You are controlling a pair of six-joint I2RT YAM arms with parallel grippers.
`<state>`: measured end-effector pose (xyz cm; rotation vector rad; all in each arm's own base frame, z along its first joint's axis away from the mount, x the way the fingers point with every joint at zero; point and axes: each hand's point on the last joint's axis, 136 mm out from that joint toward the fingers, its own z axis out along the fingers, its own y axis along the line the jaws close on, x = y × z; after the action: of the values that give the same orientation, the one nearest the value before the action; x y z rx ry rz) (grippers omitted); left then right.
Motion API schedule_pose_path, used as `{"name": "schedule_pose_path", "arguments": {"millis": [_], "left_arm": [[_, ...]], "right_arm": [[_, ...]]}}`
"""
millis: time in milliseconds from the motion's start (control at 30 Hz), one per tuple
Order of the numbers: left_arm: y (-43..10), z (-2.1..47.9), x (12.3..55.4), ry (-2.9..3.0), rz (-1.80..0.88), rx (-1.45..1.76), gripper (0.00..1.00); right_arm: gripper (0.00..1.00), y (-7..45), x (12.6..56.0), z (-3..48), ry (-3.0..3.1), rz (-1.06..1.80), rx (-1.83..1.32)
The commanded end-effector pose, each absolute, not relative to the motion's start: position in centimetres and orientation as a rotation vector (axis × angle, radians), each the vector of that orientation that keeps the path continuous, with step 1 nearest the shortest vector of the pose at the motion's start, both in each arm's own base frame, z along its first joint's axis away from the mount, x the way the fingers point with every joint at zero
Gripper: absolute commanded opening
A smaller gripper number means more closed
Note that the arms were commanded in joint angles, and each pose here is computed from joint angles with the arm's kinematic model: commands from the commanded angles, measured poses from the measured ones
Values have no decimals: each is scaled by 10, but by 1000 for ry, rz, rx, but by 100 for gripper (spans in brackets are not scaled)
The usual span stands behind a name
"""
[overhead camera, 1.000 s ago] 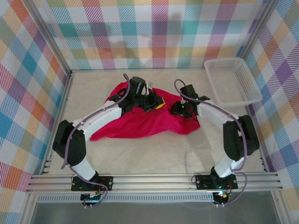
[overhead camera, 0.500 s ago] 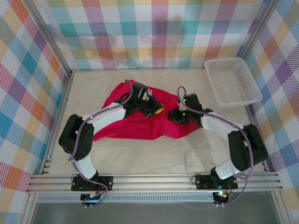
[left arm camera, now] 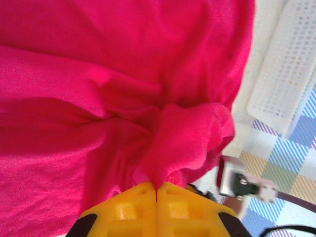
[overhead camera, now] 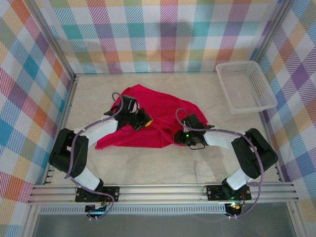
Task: Fold the inside-out t-shirt
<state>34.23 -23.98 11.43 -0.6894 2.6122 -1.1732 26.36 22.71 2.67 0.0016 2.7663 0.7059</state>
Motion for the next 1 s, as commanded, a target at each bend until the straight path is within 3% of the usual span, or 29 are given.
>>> {"name": "schedule_pose_path", "arguments": {"millis": [0, 133, 367, 500, 667, 800, 900, 967], "left_arm": [[-229, 119, 342, 2583, -1148, -673, 0], [-230, 113, 340, 2599, -1151, -667, 0], [-236, 103, 334, 2633, -1128, -643, 0], [-238, 102, 334, 2637, -1131, -638, 0], [-238, 105, 333, 2635, -1136, -630, 0], [-236, 108, 331, 2636, -1124, -619, 0], [-235, 110, 330, 2634, -1118, -613, 0], [-235, 110, 330, 2635, -1117, -613, 0]], "right_arm": [[35, 199, 260, 26, 2789, 504, -12], [44, 215, 267, 65, 2722, 619, -49], [37, 253, 275, 117, 2613, 811, -112], [40, 269, 282, 114, 2627, 769, -161], [52, 273, 304, 97, 2619, 569, -268], [53, 277, 316, 77, 2643, 491, -335], [43, 277, 323, 68, 2658, 437, -339], [23, 272, 329, 75, 2639, 389, -321]]}}
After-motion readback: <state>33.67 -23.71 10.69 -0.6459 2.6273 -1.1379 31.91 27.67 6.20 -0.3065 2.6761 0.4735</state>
